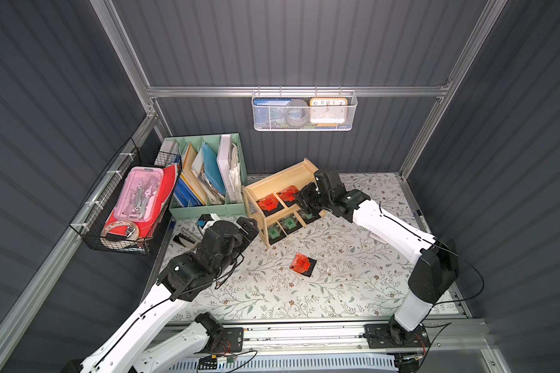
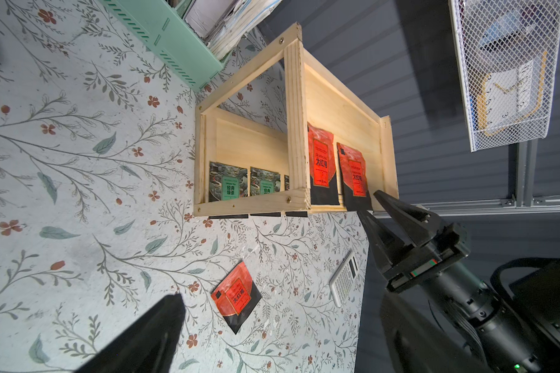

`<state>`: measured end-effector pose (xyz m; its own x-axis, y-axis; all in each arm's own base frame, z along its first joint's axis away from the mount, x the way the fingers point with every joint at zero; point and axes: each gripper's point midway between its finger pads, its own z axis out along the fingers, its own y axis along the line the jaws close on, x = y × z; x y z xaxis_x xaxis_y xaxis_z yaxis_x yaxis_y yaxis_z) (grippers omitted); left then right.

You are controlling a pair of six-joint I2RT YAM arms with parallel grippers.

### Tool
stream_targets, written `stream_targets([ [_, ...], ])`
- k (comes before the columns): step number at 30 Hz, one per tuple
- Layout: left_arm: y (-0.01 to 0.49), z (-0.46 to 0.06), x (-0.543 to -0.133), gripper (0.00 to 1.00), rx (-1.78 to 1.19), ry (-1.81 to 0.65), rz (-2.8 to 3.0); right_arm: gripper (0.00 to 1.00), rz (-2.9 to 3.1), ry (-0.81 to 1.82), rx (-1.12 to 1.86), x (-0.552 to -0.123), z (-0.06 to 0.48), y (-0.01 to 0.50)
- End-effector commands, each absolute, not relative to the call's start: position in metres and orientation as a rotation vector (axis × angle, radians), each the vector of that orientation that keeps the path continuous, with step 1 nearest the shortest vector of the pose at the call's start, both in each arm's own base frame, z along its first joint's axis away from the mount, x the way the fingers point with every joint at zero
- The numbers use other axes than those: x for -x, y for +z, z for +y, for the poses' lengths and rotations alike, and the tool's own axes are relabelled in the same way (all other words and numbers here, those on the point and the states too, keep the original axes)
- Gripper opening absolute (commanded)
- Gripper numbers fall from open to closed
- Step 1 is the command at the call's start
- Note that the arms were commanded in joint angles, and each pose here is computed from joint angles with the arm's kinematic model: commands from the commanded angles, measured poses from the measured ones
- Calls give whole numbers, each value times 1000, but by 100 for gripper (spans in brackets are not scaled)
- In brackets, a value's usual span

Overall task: Place the tea bags on the shelf by color
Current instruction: Place the tea bag on the shelf, then adjust the tea bag at the center of the board.

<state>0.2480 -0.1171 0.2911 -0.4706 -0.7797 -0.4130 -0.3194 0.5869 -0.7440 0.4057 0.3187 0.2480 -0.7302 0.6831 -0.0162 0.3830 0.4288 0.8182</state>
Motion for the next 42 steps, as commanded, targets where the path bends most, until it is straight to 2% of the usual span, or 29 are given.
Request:
stream_targets([
  [1,288,-110,-249,100,883,-730,2035,38,2351,1206,-892,-406,323,249],
  [11,289,-110,-248,100,885,-733,2034,38,2371,1168,-903,-401,318,245],
  [23,285,-125,-250,100,820,-775,2085,38,2370,1109,-897,-375,291,246],
  [31,274,-157,-252,100,623,-827,2216,38,2394,1086,-788,-341,265,240],
  [42,226,-181,-243,100,458,-828,2398,38,2549,986,-569,-283,231,187],
])
